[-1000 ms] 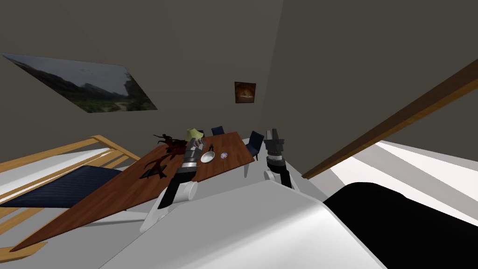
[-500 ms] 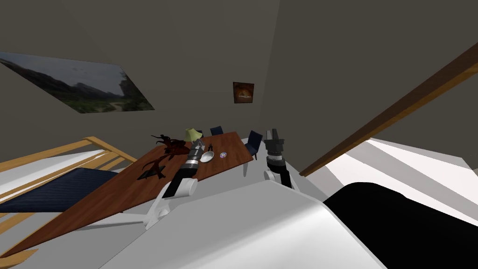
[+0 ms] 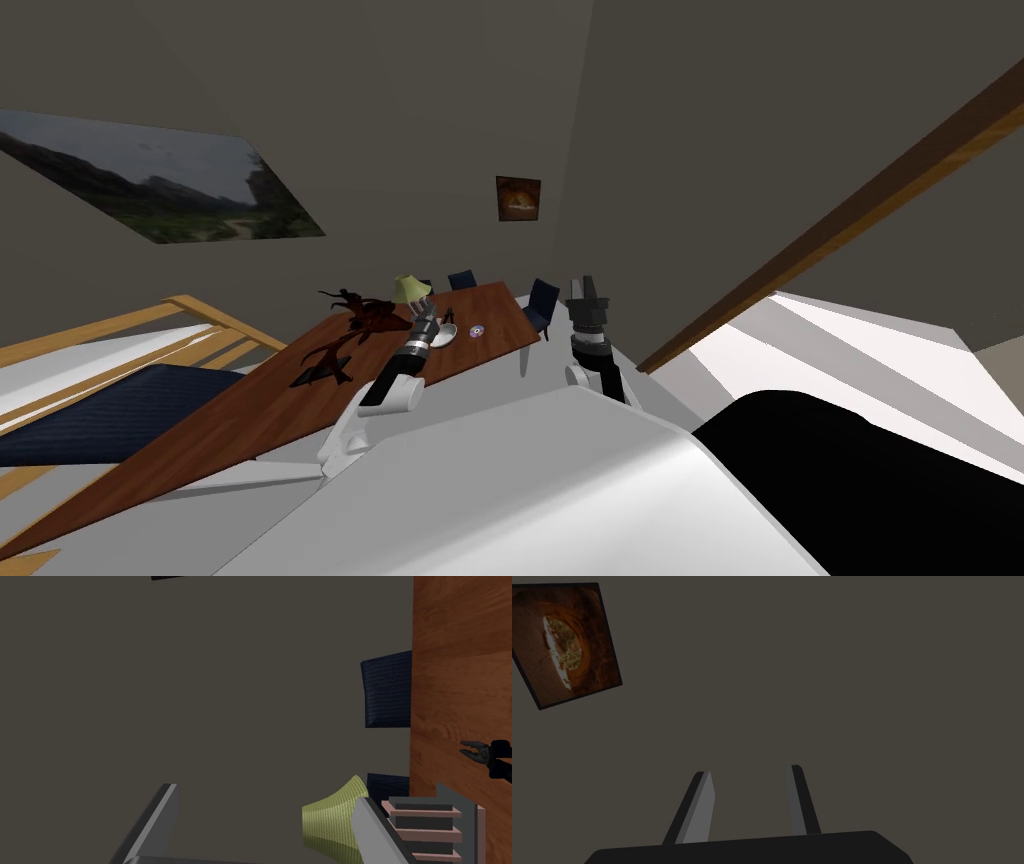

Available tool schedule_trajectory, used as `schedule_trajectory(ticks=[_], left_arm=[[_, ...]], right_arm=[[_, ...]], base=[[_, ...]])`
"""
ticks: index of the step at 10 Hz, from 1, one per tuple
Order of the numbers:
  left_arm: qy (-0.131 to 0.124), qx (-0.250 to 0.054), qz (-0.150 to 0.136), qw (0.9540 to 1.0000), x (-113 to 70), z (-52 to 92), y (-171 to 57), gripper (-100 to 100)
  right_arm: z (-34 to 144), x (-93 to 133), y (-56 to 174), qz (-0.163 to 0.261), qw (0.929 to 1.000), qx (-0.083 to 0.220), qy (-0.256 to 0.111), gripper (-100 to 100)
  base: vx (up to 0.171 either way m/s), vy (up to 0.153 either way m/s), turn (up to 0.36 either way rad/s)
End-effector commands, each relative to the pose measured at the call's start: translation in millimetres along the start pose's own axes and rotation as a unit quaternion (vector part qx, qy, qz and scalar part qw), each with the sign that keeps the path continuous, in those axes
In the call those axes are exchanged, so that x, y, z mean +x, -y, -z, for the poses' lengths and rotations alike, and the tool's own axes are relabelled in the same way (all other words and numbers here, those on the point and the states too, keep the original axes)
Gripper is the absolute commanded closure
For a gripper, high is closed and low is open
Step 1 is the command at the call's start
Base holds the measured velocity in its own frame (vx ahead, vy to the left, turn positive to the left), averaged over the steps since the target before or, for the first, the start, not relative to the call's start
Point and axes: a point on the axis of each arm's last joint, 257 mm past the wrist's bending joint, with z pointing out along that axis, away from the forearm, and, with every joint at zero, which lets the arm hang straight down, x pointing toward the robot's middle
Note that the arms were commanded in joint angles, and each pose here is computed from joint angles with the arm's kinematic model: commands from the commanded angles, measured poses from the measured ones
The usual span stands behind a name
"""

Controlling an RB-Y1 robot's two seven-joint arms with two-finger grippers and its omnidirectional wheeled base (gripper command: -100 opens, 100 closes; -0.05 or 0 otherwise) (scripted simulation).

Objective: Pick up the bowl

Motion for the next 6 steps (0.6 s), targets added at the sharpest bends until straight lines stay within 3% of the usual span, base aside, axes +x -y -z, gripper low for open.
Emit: schedule_trajectory(ticks=[1, 6], left_arm=[[0.000, -0.013, -0.001, 0.9999, 1.6, -1.9, -6, -100], [0.003, -0.102, -0.015, 0.9947, -11.0, -19.4, -62, -100]], right_arm=[[0.0, 0, 0, 0.000, 1.0000, 0.000, 0.000, 0], [0.0, 0, 0, 0.000, 1.0000, 0.000, 0.000, 0]], base=[[-0.009, 0.002, 0.003], [-0.017, 0.007, -0.049]])
